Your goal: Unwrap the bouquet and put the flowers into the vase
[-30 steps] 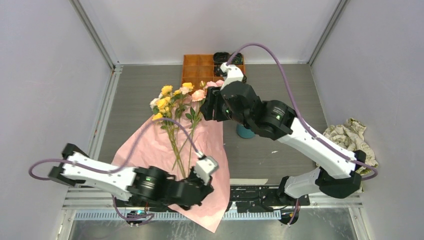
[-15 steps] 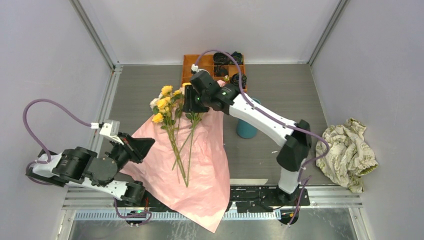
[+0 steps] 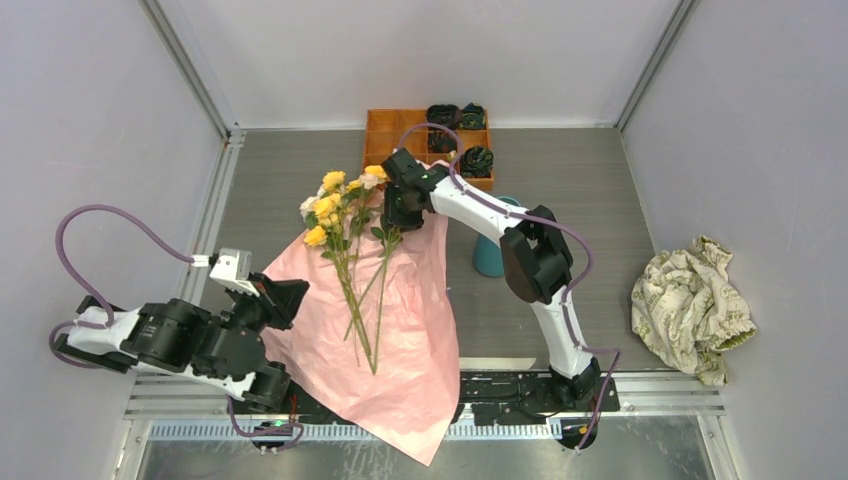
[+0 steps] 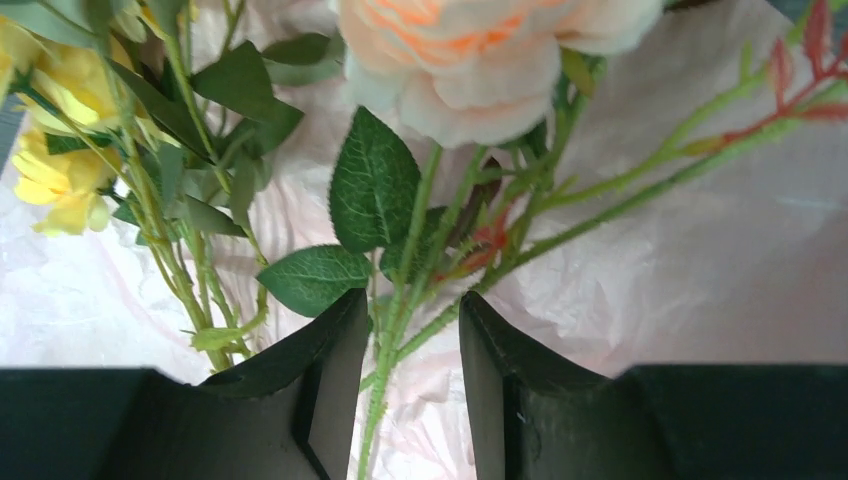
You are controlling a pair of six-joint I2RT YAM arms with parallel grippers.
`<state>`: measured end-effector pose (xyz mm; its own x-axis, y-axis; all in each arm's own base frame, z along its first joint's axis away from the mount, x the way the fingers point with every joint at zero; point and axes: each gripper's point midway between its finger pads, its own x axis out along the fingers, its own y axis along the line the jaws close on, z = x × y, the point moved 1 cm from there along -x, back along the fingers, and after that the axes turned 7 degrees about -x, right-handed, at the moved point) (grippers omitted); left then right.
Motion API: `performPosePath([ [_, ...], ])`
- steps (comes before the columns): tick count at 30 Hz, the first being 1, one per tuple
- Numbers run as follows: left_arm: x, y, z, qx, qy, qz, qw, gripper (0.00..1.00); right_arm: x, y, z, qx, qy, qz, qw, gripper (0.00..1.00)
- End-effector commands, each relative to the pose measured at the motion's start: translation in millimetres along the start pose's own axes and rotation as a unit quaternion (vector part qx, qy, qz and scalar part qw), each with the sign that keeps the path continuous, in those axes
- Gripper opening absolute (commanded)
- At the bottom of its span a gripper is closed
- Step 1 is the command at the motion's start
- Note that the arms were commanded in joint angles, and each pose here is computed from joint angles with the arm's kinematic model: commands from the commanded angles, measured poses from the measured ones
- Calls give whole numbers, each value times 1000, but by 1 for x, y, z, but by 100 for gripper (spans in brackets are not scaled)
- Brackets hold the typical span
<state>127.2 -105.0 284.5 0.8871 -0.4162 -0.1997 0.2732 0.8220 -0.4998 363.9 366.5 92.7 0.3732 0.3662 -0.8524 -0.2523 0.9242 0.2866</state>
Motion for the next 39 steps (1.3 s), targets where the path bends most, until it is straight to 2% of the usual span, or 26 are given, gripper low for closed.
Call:
performPosePath([
  [1,2,12,5,-35,-26,9,999,10,-13,25,32,-16,-43,37,998,44],
  [8,2,26,-1,-59,-25,2,998,11,-2,21,33,-9,-41,28,999,43],
  [13,2,24,0,-51,-26,3,998,12,18,11,33,-2,-23,8,1000,41],
  [17,2,19,1,-37,-25,6,999,12,34,7,34,4,-15,0,1000,35],
  [23,3,13,0,-26,-21,10,999,12,36,7,32,10,-18,2,1000,17],
  [28,3,10,-1,-30,-25,9,999,12,13,4,42,-1,-44,-10,999,1],
  [33,4,8,-1,-27,-26,8,999,13,-29,30,50,-11,-71,47,996,1],
  [39,5,7,-1,-22,-28,11,999,16,-129,77,63,-69,-148,121,979,1],
])
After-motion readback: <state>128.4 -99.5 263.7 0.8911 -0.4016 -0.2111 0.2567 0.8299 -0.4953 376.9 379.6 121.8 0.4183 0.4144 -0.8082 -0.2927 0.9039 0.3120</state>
